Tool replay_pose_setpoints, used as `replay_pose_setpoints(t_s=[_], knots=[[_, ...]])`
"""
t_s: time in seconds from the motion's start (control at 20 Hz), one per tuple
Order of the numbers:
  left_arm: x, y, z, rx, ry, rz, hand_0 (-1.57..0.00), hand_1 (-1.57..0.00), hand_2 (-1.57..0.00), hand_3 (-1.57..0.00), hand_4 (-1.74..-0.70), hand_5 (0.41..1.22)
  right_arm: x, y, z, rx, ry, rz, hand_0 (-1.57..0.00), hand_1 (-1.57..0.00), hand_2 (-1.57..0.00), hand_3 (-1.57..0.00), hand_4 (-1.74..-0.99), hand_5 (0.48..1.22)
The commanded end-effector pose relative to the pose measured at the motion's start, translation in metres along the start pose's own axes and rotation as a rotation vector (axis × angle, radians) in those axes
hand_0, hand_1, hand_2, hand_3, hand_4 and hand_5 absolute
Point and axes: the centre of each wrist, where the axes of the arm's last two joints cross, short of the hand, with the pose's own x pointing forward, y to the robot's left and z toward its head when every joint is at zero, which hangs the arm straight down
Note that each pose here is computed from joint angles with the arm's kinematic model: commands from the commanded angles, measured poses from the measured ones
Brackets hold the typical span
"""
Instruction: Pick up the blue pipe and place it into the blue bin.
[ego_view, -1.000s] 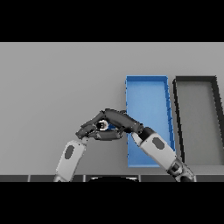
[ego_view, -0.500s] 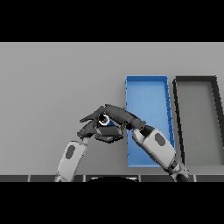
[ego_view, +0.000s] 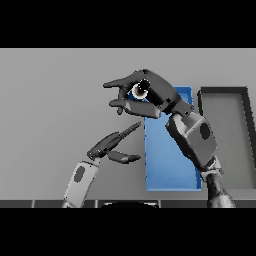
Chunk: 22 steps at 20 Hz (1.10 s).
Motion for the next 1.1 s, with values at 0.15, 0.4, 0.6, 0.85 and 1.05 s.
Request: replay_pose_setpoints(t_s=[0.15,0.4,0.6,0.85,1.05], knots=[[-0.003,0.006,-0.001,-0.001,0.016,-0.013,0.00,0.00,0.00,0.00,-0.89,0.421,0.009,-0.046,0.006,-0.179,0.064,0.050,-1.57,-1.57,-1.57,-1.57,-1.741,1.221],[-0.003,0.009,0.007,0.006,-0.008,-0.033,0.00,0.00,0.00,0.00,-0.87,0.413,-0.014,-0.097,0.041,-0.363,0.200,0.094,-1.57,-1.57,-1.57,-1.57,-1.741,1.221],[-0.004,0.003,0.003,0.005,-0.005,-0.036,0.00,0.00,0.00,0.00,-0.87,0.419,-0.045,-0.104,0.084,-0.460,0.312,0.050,-1.57,-1.57,-1.57,-1.57,-1.741,1.221],[-0.003,0.003,0.006,0.010,0.004,-0.015,0.00,0.00,0.00,0.00,-0.88,0.423,-0.081,-0.089,0.130,-0.558,0.478,-0.010,-1.57,-1.57,-1.57,-1.57,-1.741,1.221],[-0.005,-0.001,0.008,0.001,0.002,-0.009,0.00,0.00,0.00,0.00,-0.88,0.427,-0.101,-0.077,0.157,-0.674,0.616,-0.029,-1.57,-1.57,-1.57,-1.57,-1.741,1.221]])
